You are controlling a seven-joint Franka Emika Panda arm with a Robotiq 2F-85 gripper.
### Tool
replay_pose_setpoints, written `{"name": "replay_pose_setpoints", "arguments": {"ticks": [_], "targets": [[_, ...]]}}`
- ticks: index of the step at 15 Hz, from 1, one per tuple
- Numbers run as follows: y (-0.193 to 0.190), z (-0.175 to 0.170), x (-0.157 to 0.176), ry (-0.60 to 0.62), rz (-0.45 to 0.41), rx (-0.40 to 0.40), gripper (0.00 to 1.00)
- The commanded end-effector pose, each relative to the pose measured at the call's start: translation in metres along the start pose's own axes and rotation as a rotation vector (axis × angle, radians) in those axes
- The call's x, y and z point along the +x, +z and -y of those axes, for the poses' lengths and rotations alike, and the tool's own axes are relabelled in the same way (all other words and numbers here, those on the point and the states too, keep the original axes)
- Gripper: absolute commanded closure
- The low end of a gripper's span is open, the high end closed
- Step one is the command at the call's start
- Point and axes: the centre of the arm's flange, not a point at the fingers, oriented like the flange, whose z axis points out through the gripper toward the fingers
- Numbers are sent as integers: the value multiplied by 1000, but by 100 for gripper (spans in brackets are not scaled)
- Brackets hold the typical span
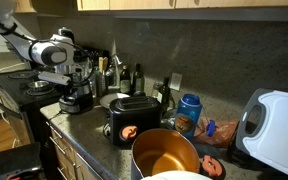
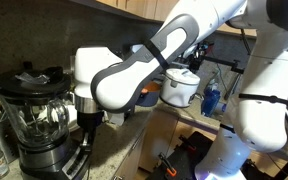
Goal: Push a button on the blender
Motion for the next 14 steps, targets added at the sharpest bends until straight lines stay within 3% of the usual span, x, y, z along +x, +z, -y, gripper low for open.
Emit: {"name": "replay_pose_setpoints", "arguments": {"ticks": [1,14], "targets": [[4,-1,0,3,-22,1,98],[13,1,7,16,-49,-5,98]]}}
